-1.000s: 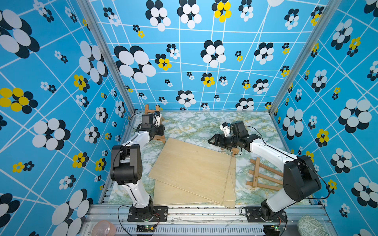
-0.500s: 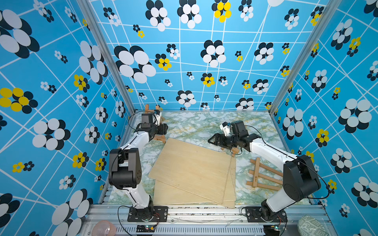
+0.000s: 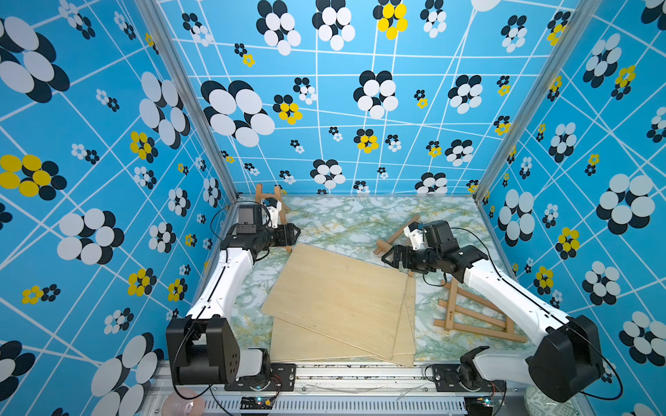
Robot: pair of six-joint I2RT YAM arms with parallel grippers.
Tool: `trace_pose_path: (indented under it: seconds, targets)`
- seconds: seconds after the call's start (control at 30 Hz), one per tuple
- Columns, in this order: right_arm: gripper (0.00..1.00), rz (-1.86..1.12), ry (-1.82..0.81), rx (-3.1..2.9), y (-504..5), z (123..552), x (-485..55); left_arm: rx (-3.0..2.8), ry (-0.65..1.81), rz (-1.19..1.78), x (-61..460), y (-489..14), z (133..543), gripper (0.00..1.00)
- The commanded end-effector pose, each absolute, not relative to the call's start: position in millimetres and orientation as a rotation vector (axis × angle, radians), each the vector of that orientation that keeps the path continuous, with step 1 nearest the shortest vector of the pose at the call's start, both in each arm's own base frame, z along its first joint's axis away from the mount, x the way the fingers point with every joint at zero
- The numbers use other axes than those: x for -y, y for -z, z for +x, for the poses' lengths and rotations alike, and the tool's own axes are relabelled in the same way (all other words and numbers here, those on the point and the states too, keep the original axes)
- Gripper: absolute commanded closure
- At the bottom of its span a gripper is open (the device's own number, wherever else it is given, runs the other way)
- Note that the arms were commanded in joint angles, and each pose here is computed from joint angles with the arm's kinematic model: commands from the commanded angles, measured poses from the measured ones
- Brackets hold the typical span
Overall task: Assemble the easel
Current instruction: Move the easel to the corner of the board, then pick up the drawing board.
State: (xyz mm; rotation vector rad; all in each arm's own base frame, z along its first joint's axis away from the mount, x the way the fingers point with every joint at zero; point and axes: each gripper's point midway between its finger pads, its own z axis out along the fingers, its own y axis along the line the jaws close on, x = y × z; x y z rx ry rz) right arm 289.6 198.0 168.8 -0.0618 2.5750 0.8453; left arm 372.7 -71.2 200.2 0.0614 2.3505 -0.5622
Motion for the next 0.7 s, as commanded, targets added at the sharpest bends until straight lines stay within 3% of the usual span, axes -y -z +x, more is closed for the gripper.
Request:
trace_pose_path:
  seconds: [0.0, 0.27, 0.67]
  targets:
    - [0.00, 0.008, -0.820, -2.692, -146, 260, -184, -2.536, 0.617, -0.015, 80, -169, 322, 0.19]
    - [0.01, 0.068, -0.863, -2.725, -128, 237, -178, -2.696, 0.524, -0.051, 68, -123, 298, 0.13]
    - [0.01, 0.144, -0.933, -2.749, -104, 224, -180, -2.828, 0.501, 0.000, 56, -67, 308, 0.12]
